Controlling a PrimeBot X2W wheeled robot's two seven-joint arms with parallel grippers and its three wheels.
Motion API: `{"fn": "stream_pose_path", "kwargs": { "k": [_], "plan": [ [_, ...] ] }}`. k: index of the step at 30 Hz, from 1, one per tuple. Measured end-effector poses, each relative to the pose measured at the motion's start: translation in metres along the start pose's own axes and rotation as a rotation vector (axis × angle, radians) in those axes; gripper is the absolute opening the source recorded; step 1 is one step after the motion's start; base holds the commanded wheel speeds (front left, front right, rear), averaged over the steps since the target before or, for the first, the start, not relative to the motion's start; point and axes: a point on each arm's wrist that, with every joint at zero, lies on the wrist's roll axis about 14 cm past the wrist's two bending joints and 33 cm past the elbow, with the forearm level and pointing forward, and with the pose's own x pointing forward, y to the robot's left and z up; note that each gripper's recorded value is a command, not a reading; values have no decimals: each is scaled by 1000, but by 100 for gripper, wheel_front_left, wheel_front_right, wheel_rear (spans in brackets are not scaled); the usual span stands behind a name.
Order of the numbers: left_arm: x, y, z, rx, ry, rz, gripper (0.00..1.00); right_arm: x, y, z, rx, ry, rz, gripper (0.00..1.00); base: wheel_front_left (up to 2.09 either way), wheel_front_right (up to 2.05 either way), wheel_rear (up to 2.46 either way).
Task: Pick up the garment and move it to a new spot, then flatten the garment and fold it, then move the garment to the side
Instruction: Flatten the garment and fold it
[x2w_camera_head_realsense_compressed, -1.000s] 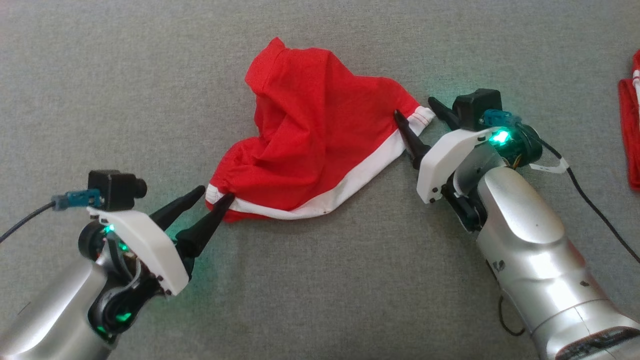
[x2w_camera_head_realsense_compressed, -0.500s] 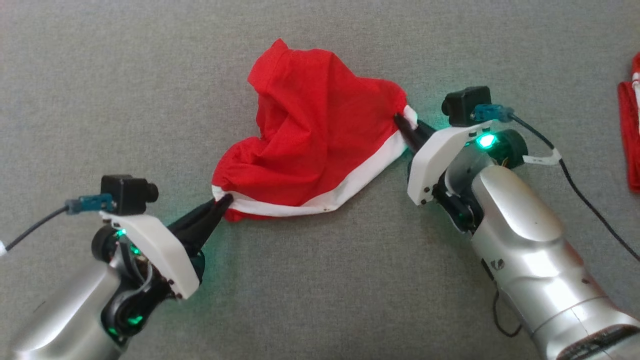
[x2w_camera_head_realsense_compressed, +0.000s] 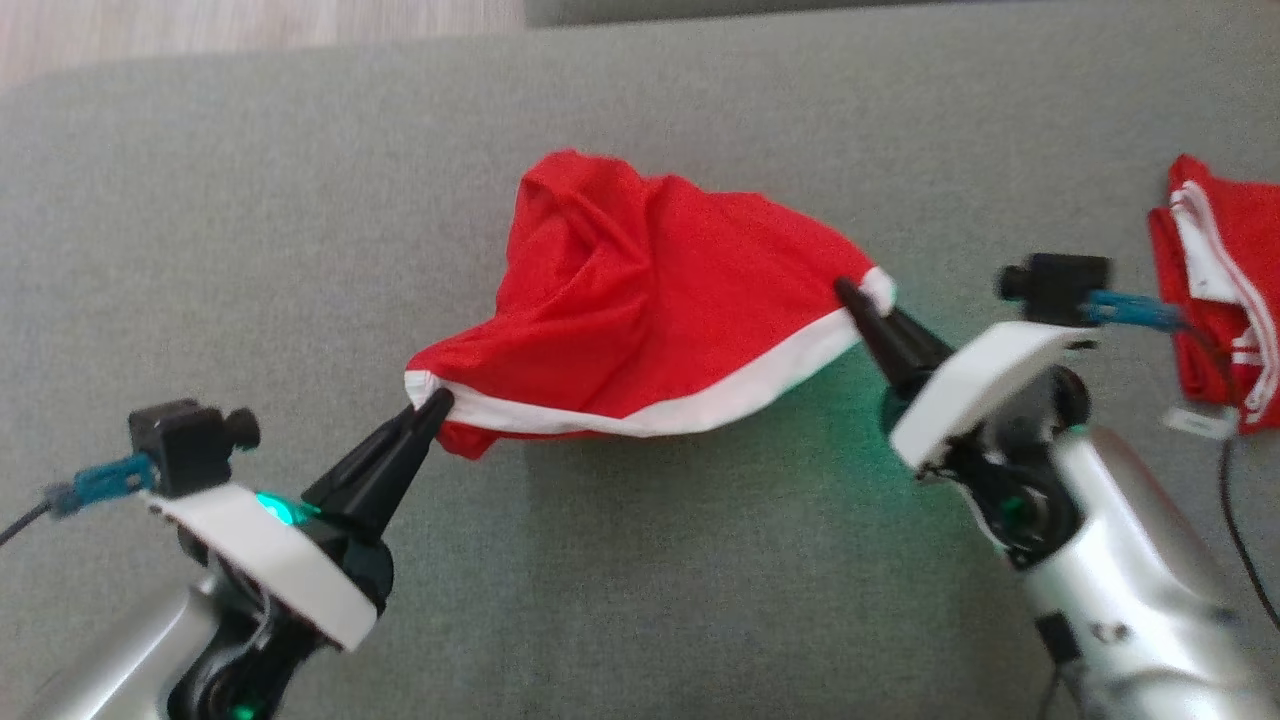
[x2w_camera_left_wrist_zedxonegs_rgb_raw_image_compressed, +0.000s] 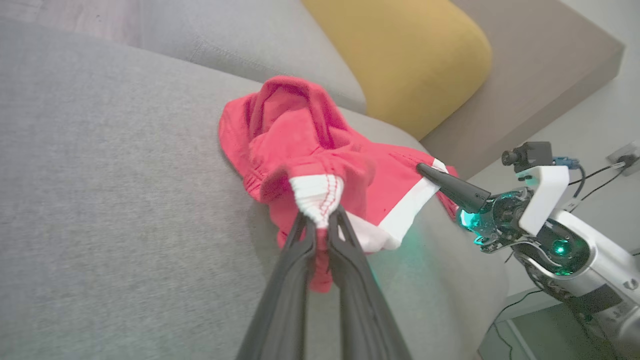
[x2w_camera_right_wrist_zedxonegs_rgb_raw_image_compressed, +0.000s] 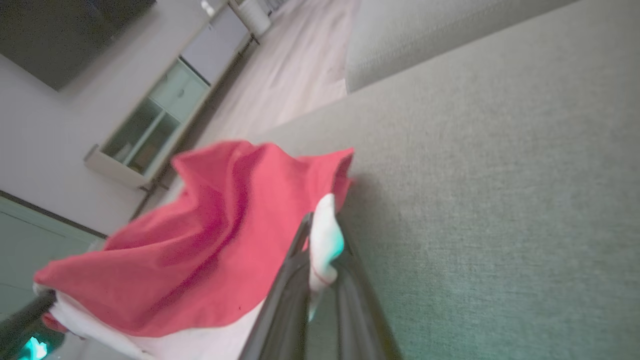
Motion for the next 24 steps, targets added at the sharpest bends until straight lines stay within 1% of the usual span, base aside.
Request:
{"fn": "stream_pose_path", "kwargs": {
  "k": [4,8,13,17,20,22,24],
  "plan": [
    [-14,-35,17,-2,-89,-81,0,-39,19,35,80,-127,70,0,0,0,0],
    [-31,-71,34,17,-160,-158,0,-88,35,62,122,-243,126,0,0,0,0],
    [-48,-119,57,55,-218,-289,0,-149,53,101,132,-412,171,0,0,0,0],
    [-58,-148,75,93,-252,-379,0,-190,66,128,113,-529,196,0,0,0,0],
    [-62,-166,79,97,-238,-444,0,-211,69,141,101,-584,202,0,0,0,0],
    [-62,-173,83,86,-224,-479,0,-217,64,149,104,-605,195,0,0,0,0],
    [-57,-171,87,99,-194,-487,0,-216,56,158,101,-624,177,0,0,0,0]
  ]
}}
